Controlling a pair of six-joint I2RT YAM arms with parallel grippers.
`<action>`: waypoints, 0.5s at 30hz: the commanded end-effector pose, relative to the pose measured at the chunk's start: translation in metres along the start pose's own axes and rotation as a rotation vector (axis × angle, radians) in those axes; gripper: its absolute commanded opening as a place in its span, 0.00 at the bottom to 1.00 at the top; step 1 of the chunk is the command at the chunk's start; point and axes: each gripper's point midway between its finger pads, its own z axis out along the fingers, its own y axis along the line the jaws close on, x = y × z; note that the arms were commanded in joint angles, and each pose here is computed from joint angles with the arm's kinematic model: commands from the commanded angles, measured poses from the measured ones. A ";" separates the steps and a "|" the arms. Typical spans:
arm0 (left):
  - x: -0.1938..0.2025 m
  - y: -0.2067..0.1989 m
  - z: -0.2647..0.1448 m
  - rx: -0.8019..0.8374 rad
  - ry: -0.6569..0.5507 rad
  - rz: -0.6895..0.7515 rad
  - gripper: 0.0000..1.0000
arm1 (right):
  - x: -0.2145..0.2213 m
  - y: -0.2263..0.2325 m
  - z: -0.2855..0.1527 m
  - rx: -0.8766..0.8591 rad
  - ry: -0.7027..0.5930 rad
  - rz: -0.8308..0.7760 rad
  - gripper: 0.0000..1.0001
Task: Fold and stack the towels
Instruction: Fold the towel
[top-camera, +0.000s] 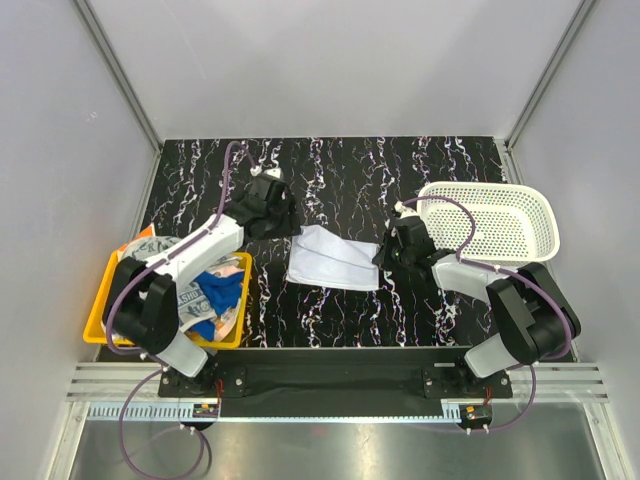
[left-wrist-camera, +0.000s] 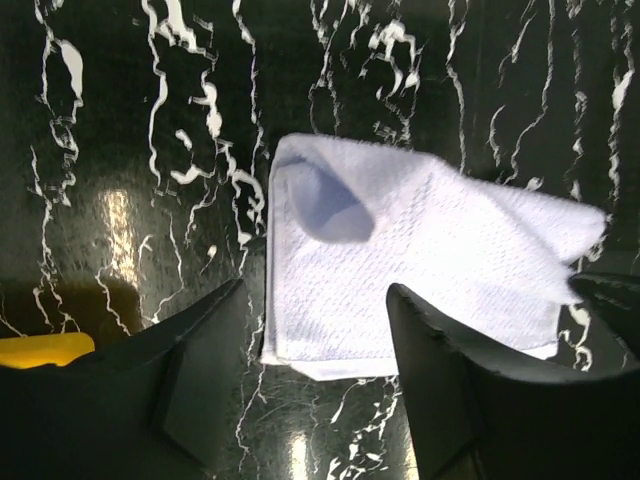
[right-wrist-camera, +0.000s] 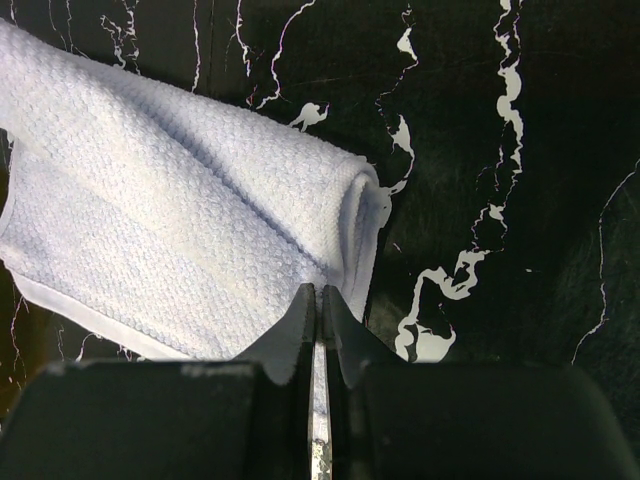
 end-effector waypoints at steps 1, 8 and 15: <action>-0.061 -0.035 -0.004 0.066 -0.158 -0.016 0.65 | -0.018 0.009 -0.001 -0.002 -0.056 -0.016 0.00; -0.086 -0.070 0.057 -0.042 -0.081 0.145 0.63 | -0.017 0.008 0.004 0.001 -0.047 -0.016 0.00; -0.042 -0.066 0.102 -0.082 0.060 0.212 0.51 | -0.016 0.007 0.007 0.003 -0.043 -0.016 0.00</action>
